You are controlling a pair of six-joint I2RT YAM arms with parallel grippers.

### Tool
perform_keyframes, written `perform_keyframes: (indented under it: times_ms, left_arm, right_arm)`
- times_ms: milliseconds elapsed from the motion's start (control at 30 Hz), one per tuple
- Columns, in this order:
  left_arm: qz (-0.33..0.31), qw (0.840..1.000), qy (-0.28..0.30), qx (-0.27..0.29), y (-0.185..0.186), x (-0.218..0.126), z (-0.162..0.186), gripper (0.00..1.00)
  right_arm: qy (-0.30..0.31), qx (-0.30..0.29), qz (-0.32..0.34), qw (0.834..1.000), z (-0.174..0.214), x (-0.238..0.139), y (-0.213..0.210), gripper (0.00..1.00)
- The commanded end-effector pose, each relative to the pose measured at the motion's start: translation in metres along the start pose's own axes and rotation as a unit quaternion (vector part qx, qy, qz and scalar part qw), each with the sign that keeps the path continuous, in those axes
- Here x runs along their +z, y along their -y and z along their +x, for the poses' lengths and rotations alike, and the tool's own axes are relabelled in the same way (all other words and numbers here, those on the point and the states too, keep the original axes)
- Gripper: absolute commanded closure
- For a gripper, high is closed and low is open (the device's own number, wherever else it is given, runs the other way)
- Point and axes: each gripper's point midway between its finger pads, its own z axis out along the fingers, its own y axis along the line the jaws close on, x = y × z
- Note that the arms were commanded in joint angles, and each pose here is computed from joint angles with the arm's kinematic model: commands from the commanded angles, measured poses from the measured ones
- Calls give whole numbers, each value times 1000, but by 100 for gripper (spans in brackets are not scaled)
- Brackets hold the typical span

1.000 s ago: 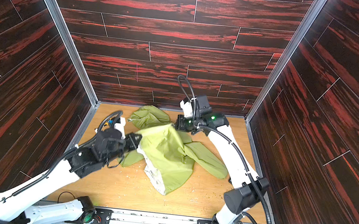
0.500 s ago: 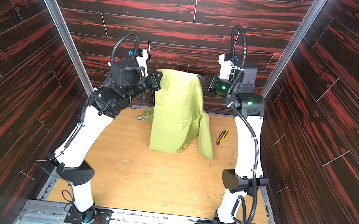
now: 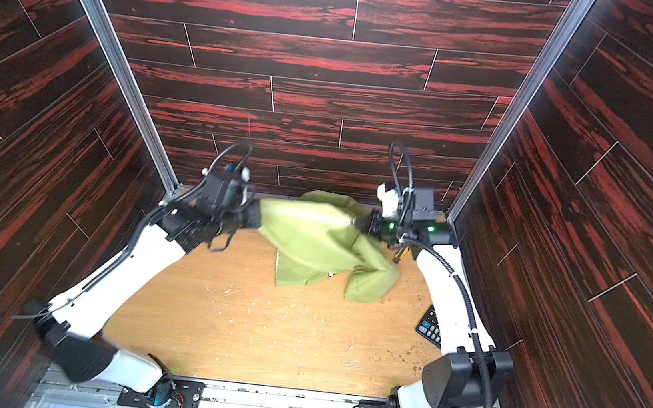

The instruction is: Zip up the jacket

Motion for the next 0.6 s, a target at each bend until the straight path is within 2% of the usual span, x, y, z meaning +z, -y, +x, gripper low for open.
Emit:
perform_keyframes:
  times_ms: [0,267,567]
  left_arm:
    - [-51,993,69,-76,-51,-33,-5,100]
    - [-121,985,39,-117,-113,-44,64,100]
    - [-207,968,36,-140,-166,-69,88,100]
  right_arm:
    - [19,-10,35,999,12,-12,18,100]
    - [-1,6,121,993,21,2,63,100]
    - [9,11,158,987,2,1,75,100]
